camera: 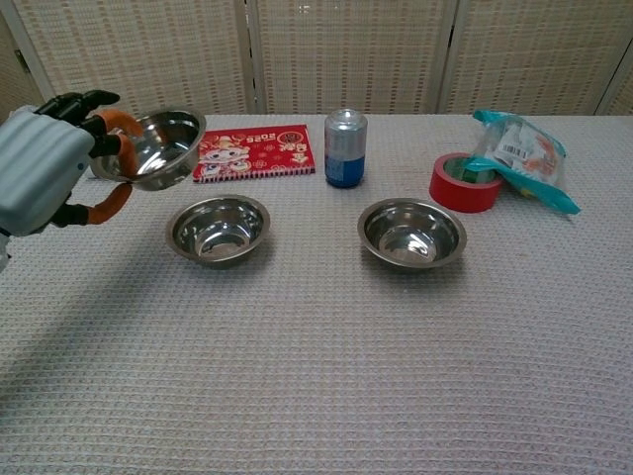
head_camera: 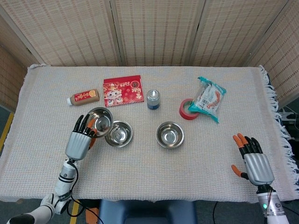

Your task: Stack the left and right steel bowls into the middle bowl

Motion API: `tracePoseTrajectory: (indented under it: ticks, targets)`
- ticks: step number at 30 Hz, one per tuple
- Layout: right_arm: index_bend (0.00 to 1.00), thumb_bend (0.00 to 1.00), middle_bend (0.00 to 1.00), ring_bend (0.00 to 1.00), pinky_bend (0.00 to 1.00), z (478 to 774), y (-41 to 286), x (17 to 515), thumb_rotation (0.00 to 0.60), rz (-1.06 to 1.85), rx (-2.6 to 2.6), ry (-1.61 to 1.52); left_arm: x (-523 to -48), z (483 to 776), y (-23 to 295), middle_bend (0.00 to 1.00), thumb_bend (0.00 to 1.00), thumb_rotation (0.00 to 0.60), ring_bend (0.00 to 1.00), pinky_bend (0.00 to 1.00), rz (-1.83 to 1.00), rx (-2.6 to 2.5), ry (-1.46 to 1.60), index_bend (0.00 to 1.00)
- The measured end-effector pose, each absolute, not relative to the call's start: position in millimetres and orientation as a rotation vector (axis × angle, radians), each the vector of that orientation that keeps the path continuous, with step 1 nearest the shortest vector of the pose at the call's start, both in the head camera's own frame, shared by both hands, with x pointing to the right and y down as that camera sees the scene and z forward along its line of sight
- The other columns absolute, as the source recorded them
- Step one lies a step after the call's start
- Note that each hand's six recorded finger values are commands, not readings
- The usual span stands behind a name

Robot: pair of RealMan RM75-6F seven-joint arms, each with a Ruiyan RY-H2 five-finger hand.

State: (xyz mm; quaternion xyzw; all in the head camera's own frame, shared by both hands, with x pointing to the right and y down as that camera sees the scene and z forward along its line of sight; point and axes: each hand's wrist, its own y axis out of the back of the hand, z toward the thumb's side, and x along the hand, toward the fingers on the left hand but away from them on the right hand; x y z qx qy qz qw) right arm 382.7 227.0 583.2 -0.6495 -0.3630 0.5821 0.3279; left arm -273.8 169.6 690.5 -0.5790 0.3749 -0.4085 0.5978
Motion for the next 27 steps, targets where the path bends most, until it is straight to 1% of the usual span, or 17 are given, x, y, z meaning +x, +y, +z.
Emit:
tracePoseTrajectory:
  ticks: [4,7,9,10,13,15,17,20,24,27]
  targets:
    - [0.00,0.15,0.00,0.00,0.00,577.3,228.2,383.5,0.600,1.505,-1.714,-0.961,-238.7,696.9,182.0,0.23,0.45,0.600,0.09,0.15,-0.937,-1.379,0.772,0.74]
    - [0.00,0.15,0.00,0.00,0.00,573.1,229.1,385.0,0.600,1.495,-1.722,-0.968,-225.3,708.4,189.0,0.23,0.45,0.600,0.09,0.15,-0.958,-1.399,0.687,0.70]
    - [0.00,0.15,0.00,0.00,0.00,570.2,229.5,386.5,0.600,1.490,-1.722,-0.975,-220.9,716.5,192.7,0.22,0.45,0.600,0.08,0.15,-0.977,-1.413,0.647,0.64]
    - [0.00,0.15,0.00,0.00,0.00,569.3,229.6,387.1,0.600,1.488,-1.721,-0.979,-220.6,719.9,193.9,0.21,0.45,0.600,0.07,0.15,-0.989,-1.416,0.632,0.58]
    - [0.00,0.15,0.00,0.00,0.00,568.0,229.7,388.6,0.600,1.488,-1.718,-0.984,-222.6,728.1,197.1,0.15,0.45,0.600,0.03,0.14,-1.025,-1.416,0.592,0.27]
    - [0.00,0.15,0.00,0.00,0.00,568.9,229.8,388.4,0.600,1.491,-1.718,-0.981,-223.1,727.8,198.6,0.12,0.45,0.600,0.01,0.14,-1.029,-1.417,0.588,0.08]
    - [0.00,0.15,0.00,0.00,0.00,570.7,230.2,387.5,0.600,1.495,-1.721,-0.973,-222.5,724.1,200.6,0.08,0.45,0.600,0.00,0.14,-1.021,-1.426,0.594,0.01]
    - [0.00,0.15,0.00,0.00,0.00,573.7,230.8,385.1,0.600,1.499,-1.724,-0.958,-221.5,716.0,204.0,0.04,0.45,0.600,0.00,0.14,-1.006,-1.440,0.606,0.00]
    - [0.00,0.15,0.00,0.00,0.00,579.4,230.9,380.7,0.600,1.499,-1.730,-0.936,-223.1,703.7,209.3,0.01,0.45,0.600,0.00,0.14,-0.996,-1.468,0.617,0.00]
    - [0.00,0.15,0.00,0.00,0.00,589.3,228.0,374.9,0.600,1.494,-1.744,-0.911,-236.1,690.2,215.1,0.00,0.44,0.600,0.00,0.14,-1.006,-1.485,0.626,0.00]
